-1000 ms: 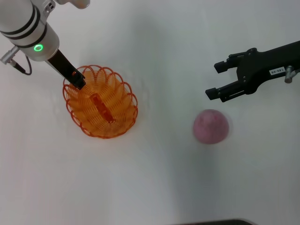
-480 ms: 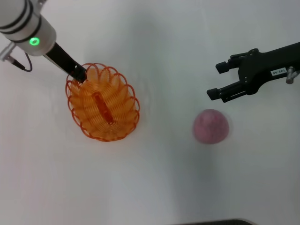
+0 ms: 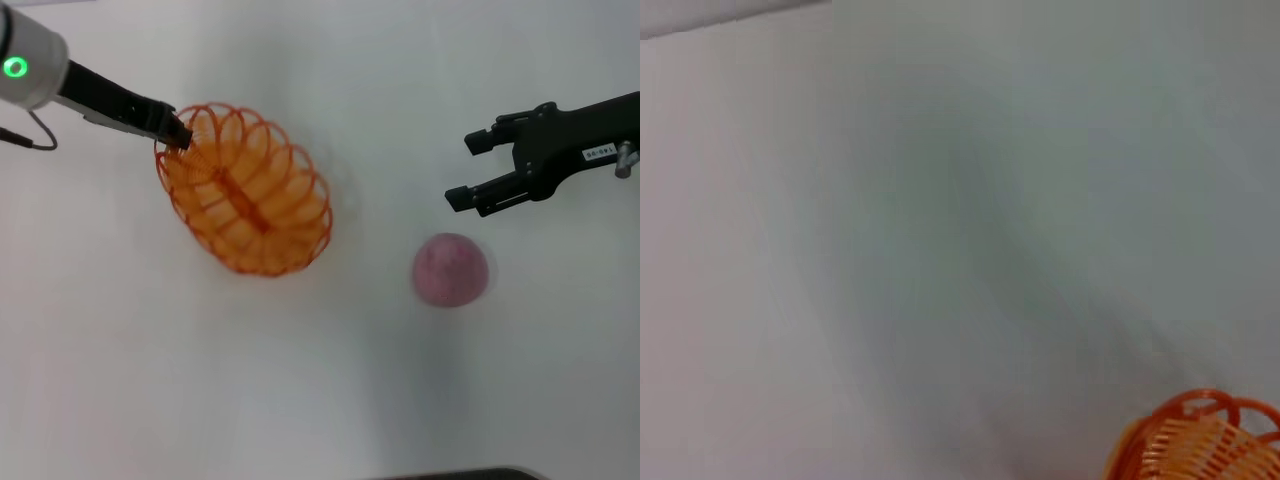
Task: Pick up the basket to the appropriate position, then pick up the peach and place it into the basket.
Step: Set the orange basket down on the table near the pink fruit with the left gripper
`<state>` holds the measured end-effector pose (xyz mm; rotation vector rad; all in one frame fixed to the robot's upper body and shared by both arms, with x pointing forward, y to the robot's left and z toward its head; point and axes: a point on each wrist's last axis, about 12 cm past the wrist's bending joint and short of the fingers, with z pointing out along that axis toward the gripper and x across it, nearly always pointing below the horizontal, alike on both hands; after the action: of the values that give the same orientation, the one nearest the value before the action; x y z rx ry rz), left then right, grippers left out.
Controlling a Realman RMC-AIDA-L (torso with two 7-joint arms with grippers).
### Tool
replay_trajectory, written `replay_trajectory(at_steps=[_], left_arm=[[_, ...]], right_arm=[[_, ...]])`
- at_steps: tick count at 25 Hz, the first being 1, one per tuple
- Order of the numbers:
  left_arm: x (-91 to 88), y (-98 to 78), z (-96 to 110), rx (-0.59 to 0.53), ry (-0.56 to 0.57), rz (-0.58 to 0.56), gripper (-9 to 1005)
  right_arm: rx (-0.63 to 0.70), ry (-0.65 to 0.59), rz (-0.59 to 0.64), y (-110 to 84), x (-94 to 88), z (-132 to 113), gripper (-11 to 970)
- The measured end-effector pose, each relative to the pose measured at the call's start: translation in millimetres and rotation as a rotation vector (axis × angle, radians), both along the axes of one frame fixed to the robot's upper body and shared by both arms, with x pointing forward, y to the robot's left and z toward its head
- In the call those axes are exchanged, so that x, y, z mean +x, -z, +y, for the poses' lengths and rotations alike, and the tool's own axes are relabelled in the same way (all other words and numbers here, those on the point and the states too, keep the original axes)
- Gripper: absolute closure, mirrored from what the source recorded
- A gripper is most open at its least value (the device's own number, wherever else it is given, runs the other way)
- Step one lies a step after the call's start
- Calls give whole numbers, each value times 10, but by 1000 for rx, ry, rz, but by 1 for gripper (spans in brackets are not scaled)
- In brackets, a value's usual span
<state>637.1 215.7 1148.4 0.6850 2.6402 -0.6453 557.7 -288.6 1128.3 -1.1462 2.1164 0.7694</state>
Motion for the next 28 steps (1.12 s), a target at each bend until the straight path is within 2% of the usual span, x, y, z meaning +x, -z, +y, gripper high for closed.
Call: replay_trajectory(at_steps=[4,8,11,16,20,25,28], left_arm=[[-64,5,194,-138,-133,12,920],[-175,79,324,-221,-254,3,923],[-275,193,390,-280,-324,9,926],[-490,490,546,-379,-457,10,919],[-644,664,601,-419,-488,21,908],[-805,774,615,-429,-471,83,894],[-909,815,624,-438,-448,133,755]], right_arm=[[1,6,-9,-9,3,-27,19],[2,9,-19,-13,4,-49,19],[1,10,-23,-14,3,-62,19],[0,7,-27,-26,14,-59,18],[-2,5,-32,-57,43,-49,19],[-1,3,-34,-86,71,-27,19],[-1,8,-30,-106,79,-20,18]])
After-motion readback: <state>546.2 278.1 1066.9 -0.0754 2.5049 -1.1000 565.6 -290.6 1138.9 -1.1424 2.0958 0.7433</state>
